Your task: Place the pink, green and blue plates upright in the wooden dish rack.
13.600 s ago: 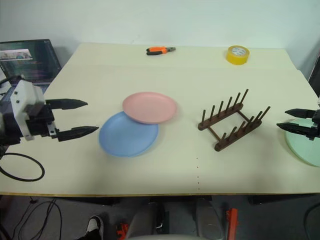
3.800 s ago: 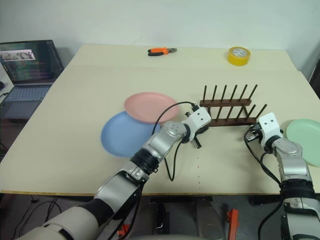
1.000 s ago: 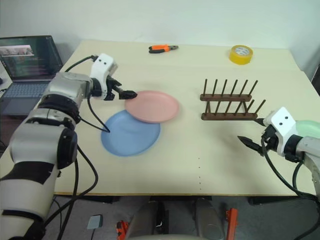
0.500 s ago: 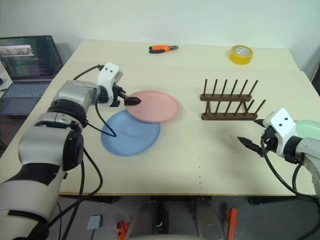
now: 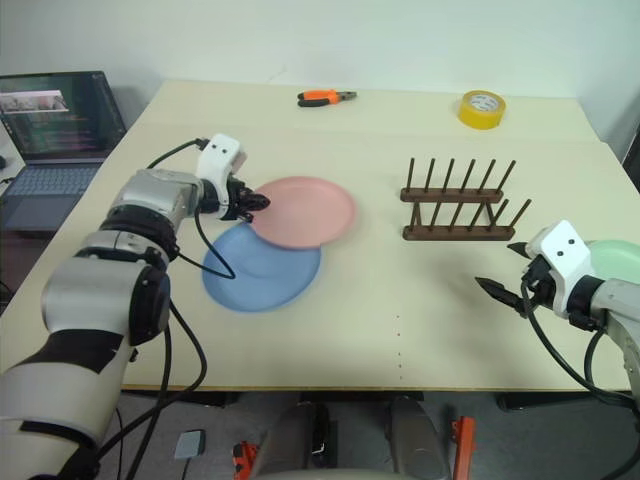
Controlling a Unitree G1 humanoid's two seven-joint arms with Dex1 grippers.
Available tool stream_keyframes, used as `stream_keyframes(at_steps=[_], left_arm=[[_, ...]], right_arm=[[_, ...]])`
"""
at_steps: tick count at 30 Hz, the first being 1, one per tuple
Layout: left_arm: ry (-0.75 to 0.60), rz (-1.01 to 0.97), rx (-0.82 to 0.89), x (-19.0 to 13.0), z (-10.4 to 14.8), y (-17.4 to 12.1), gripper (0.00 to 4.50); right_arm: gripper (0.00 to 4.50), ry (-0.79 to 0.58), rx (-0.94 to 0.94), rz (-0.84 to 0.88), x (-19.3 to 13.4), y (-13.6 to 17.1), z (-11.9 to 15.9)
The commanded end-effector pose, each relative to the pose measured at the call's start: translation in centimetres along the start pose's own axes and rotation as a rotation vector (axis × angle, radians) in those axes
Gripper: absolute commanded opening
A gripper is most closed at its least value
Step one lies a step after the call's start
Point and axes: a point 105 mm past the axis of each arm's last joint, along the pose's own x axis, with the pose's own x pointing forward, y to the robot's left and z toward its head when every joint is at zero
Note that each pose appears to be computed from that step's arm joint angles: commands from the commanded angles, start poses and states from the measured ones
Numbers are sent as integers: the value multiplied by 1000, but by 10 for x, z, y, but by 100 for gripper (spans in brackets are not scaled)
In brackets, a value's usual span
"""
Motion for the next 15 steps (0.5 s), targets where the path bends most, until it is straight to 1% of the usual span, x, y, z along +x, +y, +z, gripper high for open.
stream_keyframes(at_steps=[1,11,15], left_arm=[[-26,6,10,-3,8,2,1],[-48,16,17,-9,15,7,1],[-49,17,18,-11,15,9,1]], right_arm=[[449,-17,-43,-11,-2,-2,10],[449,-28,-45,-4,1,0,12],[449,-29,-45,1,3,1,12]])
